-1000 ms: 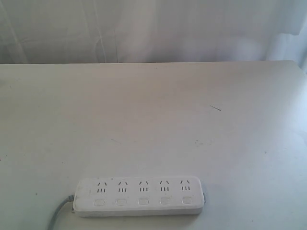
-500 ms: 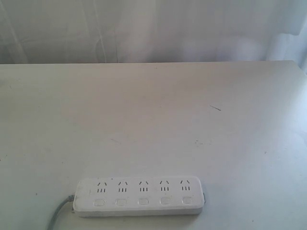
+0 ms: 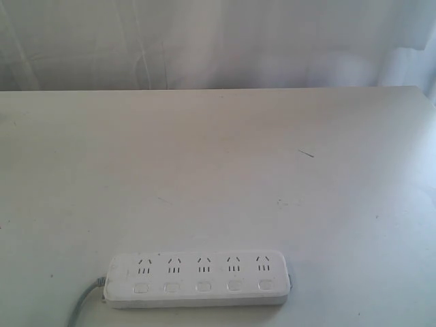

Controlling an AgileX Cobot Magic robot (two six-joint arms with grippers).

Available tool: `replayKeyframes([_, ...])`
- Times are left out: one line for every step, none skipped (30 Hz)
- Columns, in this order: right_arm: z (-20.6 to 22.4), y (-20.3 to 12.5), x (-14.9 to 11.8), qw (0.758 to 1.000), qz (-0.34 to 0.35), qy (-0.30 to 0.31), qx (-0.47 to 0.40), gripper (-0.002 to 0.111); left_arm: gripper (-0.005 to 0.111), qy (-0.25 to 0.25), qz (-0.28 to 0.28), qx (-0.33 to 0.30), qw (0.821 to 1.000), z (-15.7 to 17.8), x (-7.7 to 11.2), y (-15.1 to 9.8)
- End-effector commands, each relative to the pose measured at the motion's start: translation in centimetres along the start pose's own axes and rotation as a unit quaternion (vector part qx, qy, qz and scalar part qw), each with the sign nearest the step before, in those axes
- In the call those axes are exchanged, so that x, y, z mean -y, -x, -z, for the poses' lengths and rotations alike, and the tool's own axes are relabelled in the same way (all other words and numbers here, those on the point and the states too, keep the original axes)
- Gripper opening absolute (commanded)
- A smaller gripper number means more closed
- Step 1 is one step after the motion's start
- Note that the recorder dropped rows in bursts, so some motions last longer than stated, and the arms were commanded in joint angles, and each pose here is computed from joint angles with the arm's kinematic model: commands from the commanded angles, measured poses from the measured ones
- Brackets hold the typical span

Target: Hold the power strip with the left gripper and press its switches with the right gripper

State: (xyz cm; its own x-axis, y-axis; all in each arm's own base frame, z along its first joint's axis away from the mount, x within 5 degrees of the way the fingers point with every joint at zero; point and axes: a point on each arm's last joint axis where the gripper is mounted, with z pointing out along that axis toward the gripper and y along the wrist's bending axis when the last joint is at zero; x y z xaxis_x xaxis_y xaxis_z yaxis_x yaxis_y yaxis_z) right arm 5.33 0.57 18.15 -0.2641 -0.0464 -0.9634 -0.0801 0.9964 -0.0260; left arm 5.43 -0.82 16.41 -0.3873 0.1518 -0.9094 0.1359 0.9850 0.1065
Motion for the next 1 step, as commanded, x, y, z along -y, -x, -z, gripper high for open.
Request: replayKeyframes([0.02, 0.0, -0.01, 1.0, 0.001, 0.001, 0.004, 0.0, 0.0, -0.005, 0.004, 0.002, 1.0, 0.01, 0.08, 0.0])
